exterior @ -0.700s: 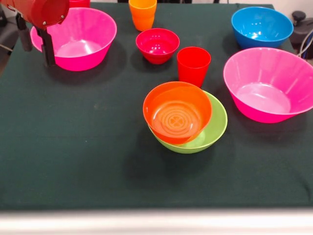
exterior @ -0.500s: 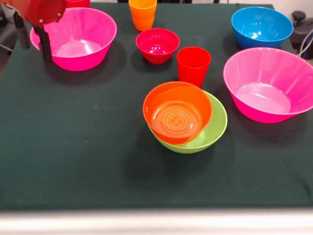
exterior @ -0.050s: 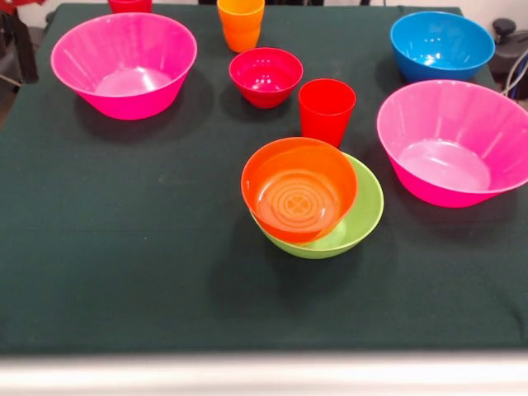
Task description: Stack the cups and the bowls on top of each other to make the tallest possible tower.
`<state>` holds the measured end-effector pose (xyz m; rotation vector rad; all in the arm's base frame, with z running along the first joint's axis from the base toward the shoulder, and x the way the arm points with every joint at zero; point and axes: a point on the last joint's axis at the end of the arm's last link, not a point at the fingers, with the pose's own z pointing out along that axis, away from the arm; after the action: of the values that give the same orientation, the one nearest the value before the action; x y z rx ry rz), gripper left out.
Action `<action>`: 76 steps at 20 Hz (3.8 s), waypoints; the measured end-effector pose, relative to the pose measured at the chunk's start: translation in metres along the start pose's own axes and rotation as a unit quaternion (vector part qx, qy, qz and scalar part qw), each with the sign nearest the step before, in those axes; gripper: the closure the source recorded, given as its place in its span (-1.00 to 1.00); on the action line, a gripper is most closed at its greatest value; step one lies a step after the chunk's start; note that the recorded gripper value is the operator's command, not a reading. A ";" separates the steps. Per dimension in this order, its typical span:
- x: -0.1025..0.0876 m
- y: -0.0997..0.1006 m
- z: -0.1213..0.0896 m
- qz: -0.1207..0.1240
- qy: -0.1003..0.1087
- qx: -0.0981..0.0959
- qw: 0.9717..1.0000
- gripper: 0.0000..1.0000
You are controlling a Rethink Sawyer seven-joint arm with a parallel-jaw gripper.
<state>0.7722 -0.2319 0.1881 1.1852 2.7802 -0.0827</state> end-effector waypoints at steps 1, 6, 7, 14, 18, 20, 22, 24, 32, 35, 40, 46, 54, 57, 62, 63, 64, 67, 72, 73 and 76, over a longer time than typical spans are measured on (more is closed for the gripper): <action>-0.001 -0.003 -0.002 0.002 0.000 0.000 1.000 -1.00; 0.000 -0.006 -0.004 0.003 0.001 0.001 1.000 -1.00; 0.000 -0.006 -0.004 0.003 0.001 0.001 1.000 -1.00; 0.010 -0.004 0.002 0.000 0.011 0.003 1.000 -1.00; 0.021 0.000 0.009 -0.005 0.021 0.006 1.000 -1.00; 0.024 0.002 0.011 -0.007 0.024 0.007 1.000 -1.00; 0.030 0.006 0.015 -0.011 0.029 0.008 0.999 -1.00; 0.038 0.012 0.022 -0.017 0.035 0.009 0.999 -1.00; 0.070 0.029 0.046 -0.036 0.055 0.015 0.998 -1.00; 0.085 0.034 0.057 -0.044 0.060 0.017 0.997 -1.00; 0.113 0.044 0.076 -0.058 0.066 0.018 0.996 -1.00; 0.135 0.051 0.086 -0.069 0.077 0.029 0.994 -1.00; 0.175 0.074 0.089 -0.067 0.091 0.044 0.993 -1.00; 0.191 0.084 0.086 -0.062 0.100 0.044 0.992 -1.00; 0.213 0.099 0.076 -0.062 0.104 0.044 0.992 -1.00; 0.215 0.102 0.073 -0.064 0.102 0.044 0.992 -1.00; 0.219 0.107 0.068 -0.067 0.100 0.043 0.992 -1.00; 0.229 0.119 0.055 -0.074 0.097 0.037 0.992 -1.00; 0.229 0.128 0.044 -0.075 0.080 0.022 0.994 -1.00; 0.227 0.127 0.043 -0.073 0.075 0.019 0.994 -1.00; 0.221 0.122 0.046 -0.067 0.061 0.010 0.996 -1.00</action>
<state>0.7122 0.0061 0.1135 1.0402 2.9705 -0.0514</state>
